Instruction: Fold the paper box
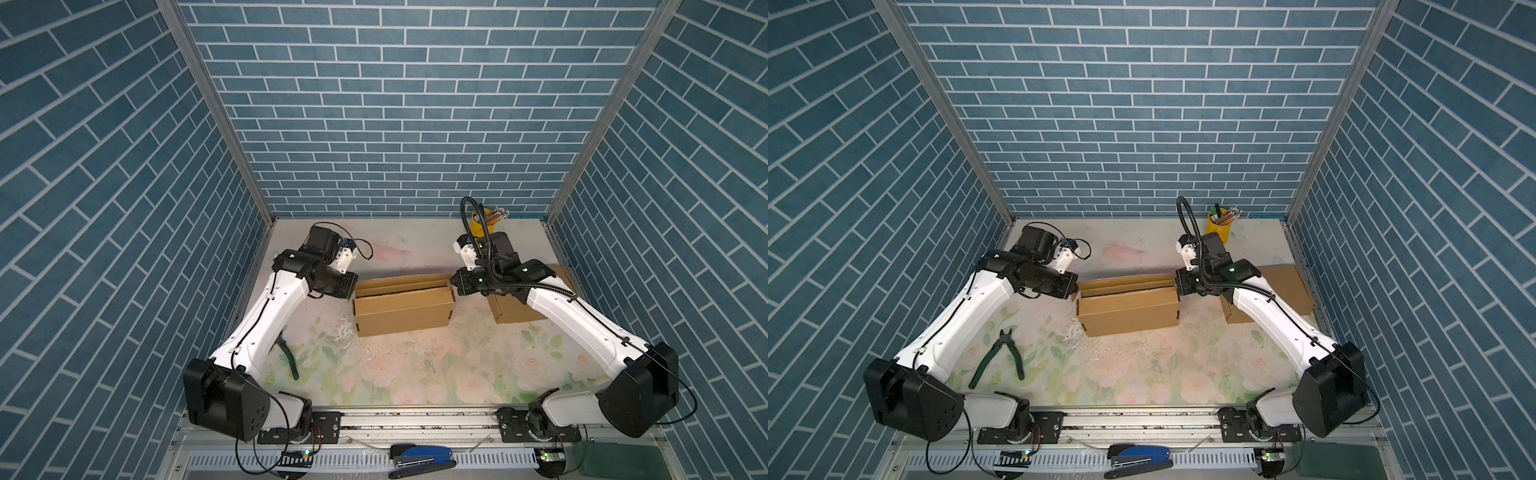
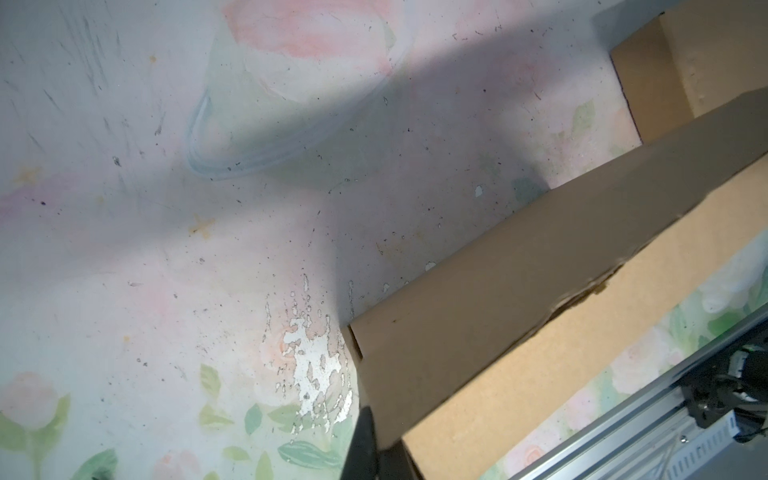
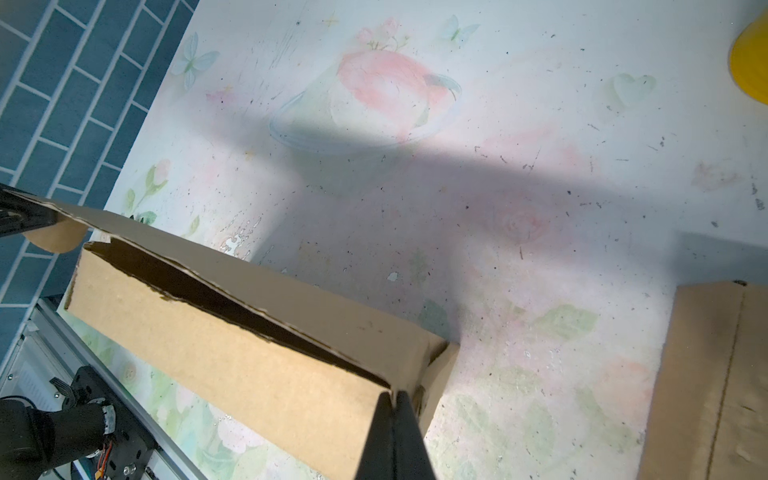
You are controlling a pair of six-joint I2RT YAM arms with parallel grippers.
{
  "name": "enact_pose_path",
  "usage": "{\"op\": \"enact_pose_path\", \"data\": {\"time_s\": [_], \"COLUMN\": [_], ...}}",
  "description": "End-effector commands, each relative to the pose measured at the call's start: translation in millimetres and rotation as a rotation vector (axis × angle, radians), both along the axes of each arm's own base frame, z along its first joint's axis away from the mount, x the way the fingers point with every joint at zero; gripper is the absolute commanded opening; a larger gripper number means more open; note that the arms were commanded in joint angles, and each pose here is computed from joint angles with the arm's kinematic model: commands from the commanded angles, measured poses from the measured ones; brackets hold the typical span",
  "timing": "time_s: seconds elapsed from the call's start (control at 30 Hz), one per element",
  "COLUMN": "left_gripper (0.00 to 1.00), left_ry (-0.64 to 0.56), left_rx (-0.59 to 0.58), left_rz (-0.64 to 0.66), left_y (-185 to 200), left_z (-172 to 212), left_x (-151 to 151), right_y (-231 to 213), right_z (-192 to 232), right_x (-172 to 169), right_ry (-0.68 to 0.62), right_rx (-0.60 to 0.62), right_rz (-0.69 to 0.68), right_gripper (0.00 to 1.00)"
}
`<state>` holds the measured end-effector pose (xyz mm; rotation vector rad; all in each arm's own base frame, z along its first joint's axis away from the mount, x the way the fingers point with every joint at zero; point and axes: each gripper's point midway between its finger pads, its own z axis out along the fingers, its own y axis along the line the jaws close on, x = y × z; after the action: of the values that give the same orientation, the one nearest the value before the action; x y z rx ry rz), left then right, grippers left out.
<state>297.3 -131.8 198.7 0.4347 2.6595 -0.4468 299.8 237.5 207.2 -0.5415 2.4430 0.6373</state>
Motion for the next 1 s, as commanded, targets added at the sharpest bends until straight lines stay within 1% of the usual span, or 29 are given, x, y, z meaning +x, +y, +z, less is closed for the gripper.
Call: {"op": "enact_pose_path", "data": {"time_s": [0.0, 0.13, 0.23, 0.47, 0.77, 0.9, 0.97], "left_gripper": [0.03, 0.05, 0.06, 0.05, 0.05, 0.06, 0.06], "left_ry": [0.068, 0.058, 0.067, 0.085, 0.095, 0.086, 0.092], "left_rx": [-0.099, -0.103, -0.136, -0.204, -0.241, -0.265, -0.256], "left_rz": [0.031, 0.06, 0.073, 0.105, 0.142, 0.136, 0.127], "left_y": [-13.3, -12.0, -16.2, -23.2, -25.9, -30.1, -30.1], "left_z": [-3.1, 0.0, 0.0, -3.0, -5.1, 1.6, 0.8], "left_x": [-10.8, -8.1, -7.8, -9.7, -8.1, -4.9, -4.7], "right_y": [2.6, 3.0, 2.9, 3.6, 4.8, 4.8, 4.3], "right_z": [-17.6, -17.9, -17.1, -18.2, -20.7, -21.4, -21.0], "right_x": [-8.7, -8.9, -8.7, -7.1, -6.9, -6.8, -7.0], "right_ry": [0.067, 0.069, 0.065, 0.065, 0.071, 0.072, 0.07], "right_rx": [-0.006, -0.007, -0.007, -0.002, -0.005, -0.007, -0.01], "right_rz": [0.0, 0.001, 0.0, -0.005, -0.005, -0.006, -0.005], "right_gripper": [0.0, 0.0, 0.0, 0.0, 0.0, 0.0, 0.0]}}
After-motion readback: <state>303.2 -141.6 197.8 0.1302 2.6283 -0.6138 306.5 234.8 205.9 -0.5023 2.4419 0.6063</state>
